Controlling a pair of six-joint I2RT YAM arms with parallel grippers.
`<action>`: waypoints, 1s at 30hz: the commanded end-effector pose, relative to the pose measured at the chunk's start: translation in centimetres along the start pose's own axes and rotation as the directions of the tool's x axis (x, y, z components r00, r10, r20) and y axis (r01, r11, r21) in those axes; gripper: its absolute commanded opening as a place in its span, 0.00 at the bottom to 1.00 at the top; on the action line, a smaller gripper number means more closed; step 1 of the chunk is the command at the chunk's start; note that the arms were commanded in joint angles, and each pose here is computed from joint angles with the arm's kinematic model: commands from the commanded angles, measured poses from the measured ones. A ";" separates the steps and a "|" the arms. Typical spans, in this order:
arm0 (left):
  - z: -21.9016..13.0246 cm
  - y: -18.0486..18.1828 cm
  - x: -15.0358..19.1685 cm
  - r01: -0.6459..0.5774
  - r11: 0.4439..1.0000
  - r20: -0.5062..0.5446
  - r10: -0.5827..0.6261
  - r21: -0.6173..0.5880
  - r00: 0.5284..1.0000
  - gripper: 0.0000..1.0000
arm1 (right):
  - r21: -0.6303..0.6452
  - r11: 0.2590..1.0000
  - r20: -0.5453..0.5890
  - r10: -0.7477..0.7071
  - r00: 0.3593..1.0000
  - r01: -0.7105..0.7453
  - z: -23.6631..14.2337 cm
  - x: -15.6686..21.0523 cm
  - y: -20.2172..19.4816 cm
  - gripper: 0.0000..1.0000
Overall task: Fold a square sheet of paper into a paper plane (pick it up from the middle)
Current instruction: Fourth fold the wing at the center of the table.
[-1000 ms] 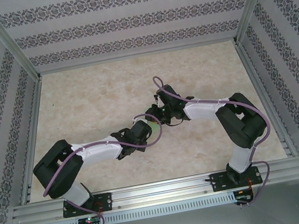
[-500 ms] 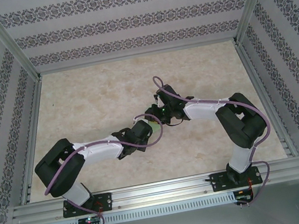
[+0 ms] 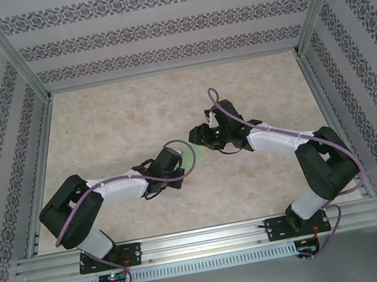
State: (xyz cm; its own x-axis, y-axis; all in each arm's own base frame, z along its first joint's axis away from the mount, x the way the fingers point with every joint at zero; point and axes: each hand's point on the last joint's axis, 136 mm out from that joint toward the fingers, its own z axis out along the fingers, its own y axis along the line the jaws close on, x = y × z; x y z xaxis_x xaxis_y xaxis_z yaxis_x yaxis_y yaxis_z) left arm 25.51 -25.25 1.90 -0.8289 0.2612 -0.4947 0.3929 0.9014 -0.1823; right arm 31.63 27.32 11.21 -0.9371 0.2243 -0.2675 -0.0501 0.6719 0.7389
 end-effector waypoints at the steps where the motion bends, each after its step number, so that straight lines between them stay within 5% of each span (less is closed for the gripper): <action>1: -0.6 -1.1 -1.0 0.074 0.988 0.026 -0.079 0.132 0.997 0.00 | -0.031 0.998 0.011 -0.051 0.999 0.051 -0.5 0.1 0.2 0.44; 12: -0.6 -0.5 -1.2 0.196 0.946 -0.027 -0.196 0.258 0.980 0.01 | -0.092 0.993 -0.097 -0.085 0.992 0.076 2.7 1.9 1.4 0.22; 30: 0.5 0.1 -0.8 0.277 0.914 -0.115 -0.254 0.296 0.960 0.02 | -0.110 0.993 -0.134 -0.047 0.990 0.032 7.1 1.4 1.6 0.21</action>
State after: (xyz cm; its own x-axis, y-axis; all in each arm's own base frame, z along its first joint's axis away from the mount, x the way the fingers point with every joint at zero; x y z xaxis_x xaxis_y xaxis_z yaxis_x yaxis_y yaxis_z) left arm 25.87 -25.34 1.89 -0.9354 0.0809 -0.3443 0.2656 0.8034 -0.5330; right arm 31.89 32.88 7.31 -0.9757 0.0918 -0.1990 -0.1038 0.6064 0.7884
